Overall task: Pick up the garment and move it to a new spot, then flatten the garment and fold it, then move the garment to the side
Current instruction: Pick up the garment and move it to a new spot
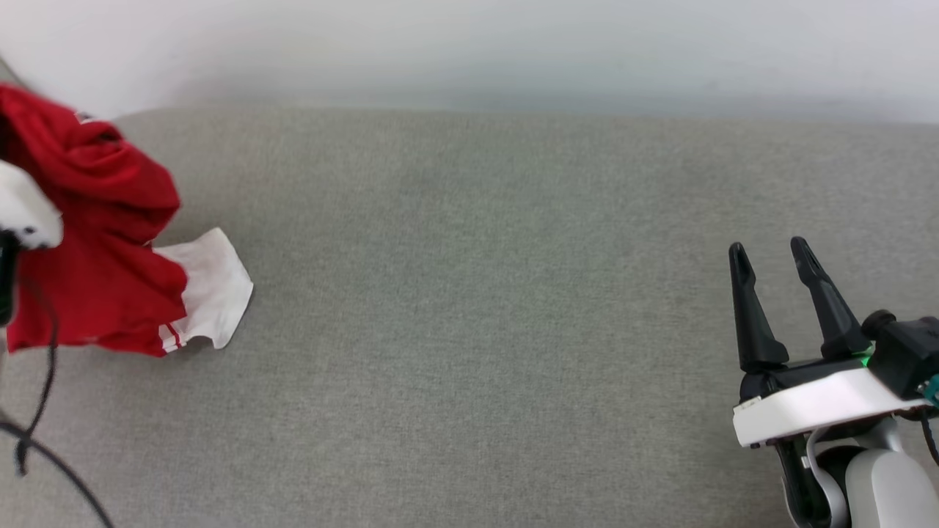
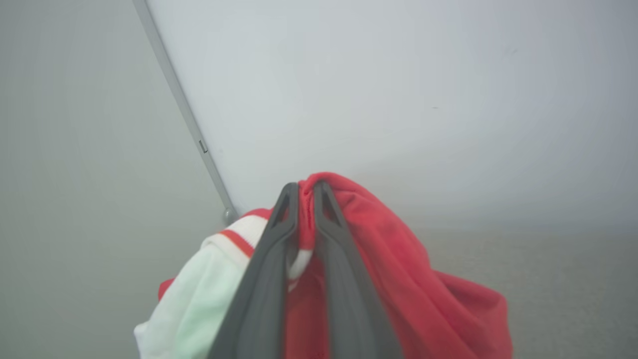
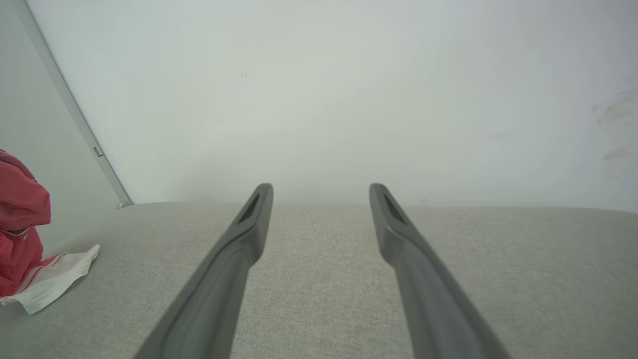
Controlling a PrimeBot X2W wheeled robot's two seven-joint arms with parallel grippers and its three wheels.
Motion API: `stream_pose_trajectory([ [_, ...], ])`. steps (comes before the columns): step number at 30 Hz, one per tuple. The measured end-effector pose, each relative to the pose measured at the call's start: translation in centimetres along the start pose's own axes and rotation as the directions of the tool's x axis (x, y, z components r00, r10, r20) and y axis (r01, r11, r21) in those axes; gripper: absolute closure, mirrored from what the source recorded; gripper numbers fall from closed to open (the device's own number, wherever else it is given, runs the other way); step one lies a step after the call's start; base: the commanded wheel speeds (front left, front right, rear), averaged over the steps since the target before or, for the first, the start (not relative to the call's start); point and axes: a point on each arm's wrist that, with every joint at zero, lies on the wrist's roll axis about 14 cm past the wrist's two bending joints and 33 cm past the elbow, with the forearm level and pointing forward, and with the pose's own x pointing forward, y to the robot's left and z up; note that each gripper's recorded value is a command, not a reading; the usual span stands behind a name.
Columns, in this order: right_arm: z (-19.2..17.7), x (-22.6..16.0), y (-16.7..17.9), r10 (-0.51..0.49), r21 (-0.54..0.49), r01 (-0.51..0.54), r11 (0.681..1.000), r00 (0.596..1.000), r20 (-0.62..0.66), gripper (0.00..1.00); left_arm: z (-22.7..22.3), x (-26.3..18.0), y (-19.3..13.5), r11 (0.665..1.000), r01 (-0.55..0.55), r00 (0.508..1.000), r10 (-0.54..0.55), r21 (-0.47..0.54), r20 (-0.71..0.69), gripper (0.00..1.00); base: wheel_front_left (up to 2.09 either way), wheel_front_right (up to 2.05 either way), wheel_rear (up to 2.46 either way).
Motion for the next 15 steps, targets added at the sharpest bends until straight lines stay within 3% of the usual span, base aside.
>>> stream_pose_trajectory([
  [8,2.8,-2.4,-1.3,-0.050,-0.015,0.051,0.999,0.997,0.064,0.00,8.2,-0.3,-8.7,0.979,0.191,0.943,-0.163,-0.072,0.290,1.00,0.00,0.00,0.00],
  [12,3.9,-3.8,-2.6,-0.093,-0.021,0.095,0.995,0.992,0.087,0.00,10.4,-1.5,-14.9,0.939,0.331,0.886,-0.275,-0.096,0.372,1.00,0.00,0.00,0.00],
  [15,4.4,-4.8,-3.5,-0.127,-0.027,0.130,0.991,0.987,0.096,0.00,11.4,-3.1,-19.5,0.889,0.443,0.834,-0.359,-0.120,0.418,1.00,0.00,0.00,0.00],
])
